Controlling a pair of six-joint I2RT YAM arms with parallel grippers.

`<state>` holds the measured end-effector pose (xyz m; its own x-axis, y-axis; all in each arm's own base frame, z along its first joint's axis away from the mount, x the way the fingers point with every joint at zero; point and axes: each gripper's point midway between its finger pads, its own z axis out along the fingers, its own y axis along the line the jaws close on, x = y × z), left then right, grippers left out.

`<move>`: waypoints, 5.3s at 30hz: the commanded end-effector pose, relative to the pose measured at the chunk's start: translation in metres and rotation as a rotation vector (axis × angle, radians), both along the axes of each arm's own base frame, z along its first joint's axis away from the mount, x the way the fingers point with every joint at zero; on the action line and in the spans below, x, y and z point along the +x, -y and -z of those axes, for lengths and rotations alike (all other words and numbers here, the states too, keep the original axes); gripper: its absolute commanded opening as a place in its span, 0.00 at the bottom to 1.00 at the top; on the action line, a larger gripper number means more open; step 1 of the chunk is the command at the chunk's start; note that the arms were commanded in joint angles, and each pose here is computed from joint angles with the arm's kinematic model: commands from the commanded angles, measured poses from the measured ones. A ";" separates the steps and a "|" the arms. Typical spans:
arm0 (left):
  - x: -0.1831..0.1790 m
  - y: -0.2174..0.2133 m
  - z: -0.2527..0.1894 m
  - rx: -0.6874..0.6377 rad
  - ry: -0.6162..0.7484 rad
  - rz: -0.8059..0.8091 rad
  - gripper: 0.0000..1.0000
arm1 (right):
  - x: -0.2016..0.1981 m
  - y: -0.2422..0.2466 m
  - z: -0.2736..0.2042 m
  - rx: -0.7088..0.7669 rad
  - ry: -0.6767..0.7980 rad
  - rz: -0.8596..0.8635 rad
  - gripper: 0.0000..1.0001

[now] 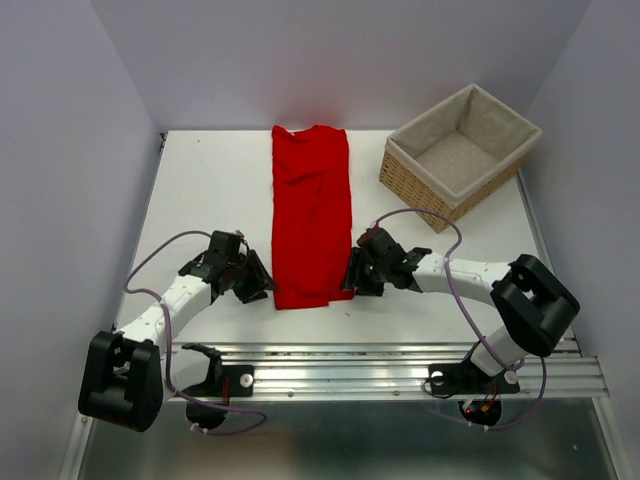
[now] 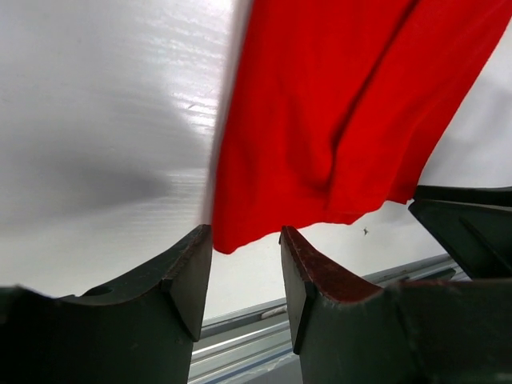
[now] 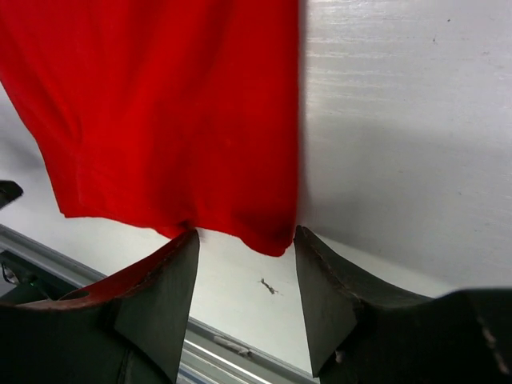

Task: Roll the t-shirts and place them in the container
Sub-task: Roll the T-shirt to the center of the board.

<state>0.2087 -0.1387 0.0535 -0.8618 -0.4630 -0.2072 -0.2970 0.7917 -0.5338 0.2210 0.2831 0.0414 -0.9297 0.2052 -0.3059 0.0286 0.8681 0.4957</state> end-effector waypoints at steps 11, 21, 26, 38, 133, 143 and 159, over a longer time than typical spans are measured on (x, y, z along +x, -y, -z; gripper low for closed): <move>-0.018 0.013 0.027 -0.007 -0.075 0.018 0.40 | 0.004 0.002 0.014 0.002 0.002 0.067 0.40; -0.022 0.012 0.033 0.016 -0.078 -0.002 0.35 | -0.003 0.013 0.024 -0.028 -0.017 0.082 0.26; -0.021 0.009 0.032 0.031 -0.071 -0.019 0.34 | 0.000 0.018 0.029 -0.057 -0.007 0.102 0.20; -0.018 -0.005 0.027 0.060 -0.033 -0.134 0.45 | -0.005 0.026 0.029 -0.063 -0.002 0.120 0.01; -0.018 0.009 0.021 0.000 -0.016 -0.079 0.00 | 0.004 0.010 0.016 -0.427 0.160 -0.002 0.01; -0.019 0.008 0.022 0.005 -0.020 -0.080 0.00 | 0.004 0.013 0.008 -0.418 0.171 0.010 0.16; -0.019 0.008 0.023 0.007 -0.019 -0.082 0.00 | 0.004 0.018 -0.003 -0.395 0.193 0.048 0.01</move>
